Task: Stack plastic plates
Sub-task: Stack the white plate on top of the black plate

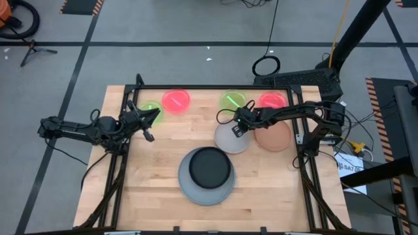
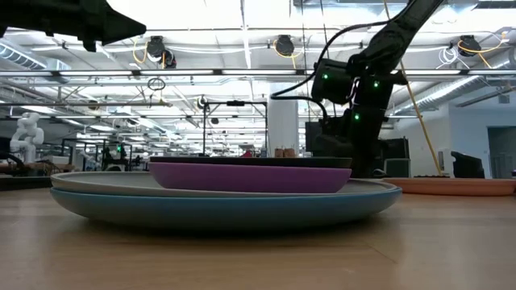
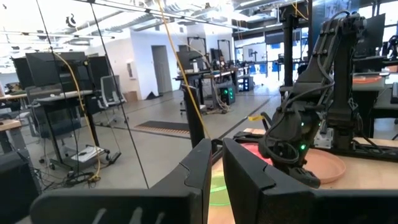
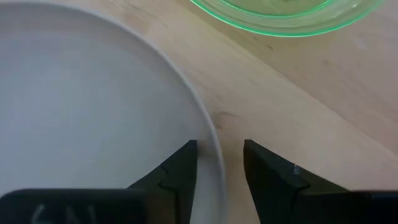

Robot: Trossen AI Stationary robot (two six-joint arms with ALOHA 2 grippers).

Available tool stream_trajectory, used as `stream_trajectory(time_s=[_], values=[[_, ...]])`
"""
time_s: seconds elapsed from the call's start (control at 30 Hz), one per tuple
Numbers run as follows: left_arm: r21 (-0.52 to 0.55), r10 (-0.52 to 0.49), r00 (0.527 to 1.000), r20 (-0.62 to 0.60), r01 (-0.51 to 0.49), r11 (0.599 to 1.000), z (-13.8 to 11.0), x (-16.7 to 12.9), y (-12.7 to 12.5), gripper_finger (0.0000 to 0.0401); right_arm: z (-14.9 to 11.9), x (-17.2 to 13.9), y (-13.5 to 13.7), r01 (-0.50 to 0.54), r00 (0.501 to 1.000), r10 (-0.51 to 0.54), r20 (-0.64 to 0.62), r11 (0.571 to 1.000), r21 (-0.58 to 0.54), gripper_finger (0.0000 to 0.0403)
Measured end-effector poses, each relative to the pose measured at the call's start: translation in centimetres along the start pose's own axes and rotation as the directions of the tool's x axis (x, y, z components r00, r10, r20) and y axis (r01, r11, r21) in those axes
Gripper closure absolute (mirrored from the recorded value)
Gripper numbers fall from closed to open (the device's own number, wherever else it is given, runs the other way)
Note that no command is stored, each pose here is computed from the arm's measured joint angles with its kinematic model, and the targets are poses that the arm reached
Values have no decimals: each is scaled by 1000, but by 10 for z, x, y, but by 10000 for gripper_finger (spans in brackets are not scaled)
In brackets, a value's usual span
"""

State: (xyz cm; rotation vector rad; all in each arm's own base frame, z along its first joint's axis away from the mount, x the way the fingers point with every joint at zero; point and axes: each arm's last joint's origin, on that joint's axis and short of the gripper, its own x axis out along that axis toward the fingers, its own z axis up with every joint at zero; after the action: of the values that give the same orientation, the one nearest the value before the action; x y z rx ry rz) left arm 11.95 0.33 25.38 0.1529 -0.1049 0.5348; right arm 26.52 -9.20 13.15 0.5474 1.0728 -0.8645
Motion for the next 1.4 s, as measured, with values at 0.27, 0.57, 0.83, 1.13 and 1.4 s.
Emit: stream_trajectory(time_s=[0.27,0.57,0.83,1.13,1.4], values=[[11,-2,1000,-8,2,1000,-1,0,0,352,1,1,1,-5,1000,5,8,1000,13,361],[15,-2,1000,-9,2,1000,-1,0,0,352,2,-5,1,-19,1000,18,22,1000,21,388],[15,-2,1000,-9,2,1000,-1,0,0,352,10,-35,-4,-82,990,76,122,996,46,398],[15,-2,1000,-9,2,1000,-1,0,0,352,11,-75,0,-160,949,132,288,984,76,397],[16,-2,1000,-9,2,1000,-1,0,0,352,-5,-94,36,-316,880,309,361,948,-41,397]])
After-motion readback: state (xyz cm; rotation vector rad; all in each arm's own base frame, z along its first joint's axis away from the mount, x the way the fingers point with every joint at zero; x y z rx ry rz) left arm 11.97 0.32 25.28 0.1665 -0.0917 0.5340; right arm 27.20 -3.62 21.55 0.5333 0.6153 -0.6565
